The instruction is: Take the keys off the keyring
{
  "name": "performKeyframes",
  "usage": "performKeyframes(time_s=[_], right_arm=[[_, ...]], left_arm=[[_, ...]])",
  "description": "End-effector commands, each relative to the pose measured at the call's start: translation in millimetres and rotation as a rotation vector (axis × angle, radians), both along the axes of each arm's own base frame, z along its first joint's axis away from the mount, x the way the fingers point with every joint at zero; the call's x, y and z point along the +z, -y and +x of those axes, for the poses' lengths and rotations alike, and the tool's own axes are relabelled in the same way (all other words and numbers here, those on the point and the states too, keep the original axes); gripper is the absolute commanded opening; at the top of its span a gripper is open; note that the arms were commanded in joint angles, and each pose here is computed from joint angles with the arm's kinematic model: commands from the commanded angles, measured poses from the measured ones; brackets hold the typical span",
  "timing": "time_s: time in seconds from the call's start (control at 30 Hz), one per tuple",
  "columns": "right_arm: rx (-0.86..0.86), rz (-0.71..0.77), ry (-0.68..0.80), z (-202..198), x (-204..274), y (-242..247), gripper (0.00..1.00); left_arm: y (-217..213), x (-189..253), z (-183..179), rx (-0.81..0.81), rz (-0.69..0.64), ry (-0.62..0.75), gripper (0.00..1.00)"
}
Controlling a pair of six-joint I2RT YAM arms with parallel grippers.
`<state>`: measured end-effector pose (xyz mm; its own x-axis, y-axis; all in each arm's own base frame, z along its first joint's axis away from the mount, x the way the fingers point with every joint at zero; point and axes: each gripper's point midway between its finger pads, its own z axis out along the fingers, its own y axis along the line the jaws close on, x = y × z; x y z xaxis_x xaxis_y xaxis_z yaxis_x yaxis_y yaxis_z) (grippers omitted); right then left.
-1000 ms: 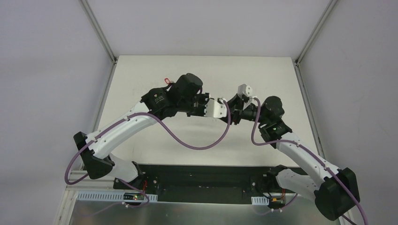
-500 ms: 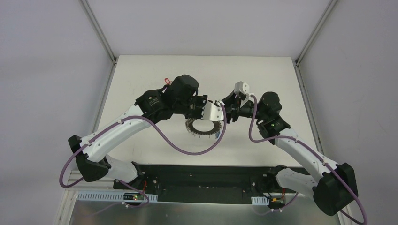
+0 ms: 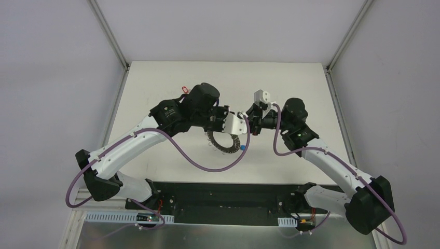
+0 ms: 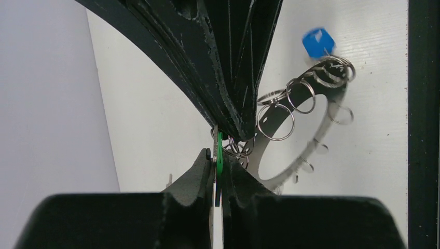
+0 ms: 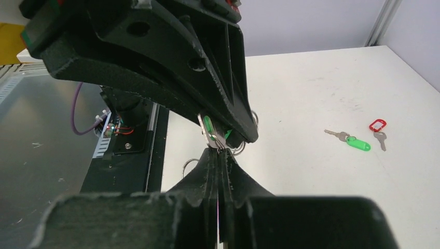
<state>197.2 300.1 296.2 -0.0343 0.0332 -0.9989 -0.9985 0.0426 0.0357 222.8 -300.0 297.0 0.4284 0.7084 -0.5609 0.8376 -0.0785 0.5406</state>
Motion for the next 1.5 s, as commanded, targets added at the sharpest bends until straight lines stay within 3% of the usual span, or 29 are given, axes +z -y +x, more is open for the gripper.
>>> performKeyframes(time_s=[0.0, 0.57, 1.13, 1.47], right_arm=[[0.032, 0.015, 0.068, -8, 18, 0, 0.0], [-0.057, 0.029, 0.061, -10, 27, 22, 0.0], [-0.042, 0.173, 0.092, -18, 59, 23, 0.0], [0.089, 0.145, -0.042, -33, 58, 19, 0.0]], left_arm=[[4, 28, 1, -0.005, -0.071, 0.066, 0.0], [-14, 17, 12, 0.117, -0.048, 0.085, 0.0], [-1, -6, -7, 0.025, -0.058, -0.016, 0.0], [-9, 11, 12, 0.101, -0.052, 0.072, 0.0]])
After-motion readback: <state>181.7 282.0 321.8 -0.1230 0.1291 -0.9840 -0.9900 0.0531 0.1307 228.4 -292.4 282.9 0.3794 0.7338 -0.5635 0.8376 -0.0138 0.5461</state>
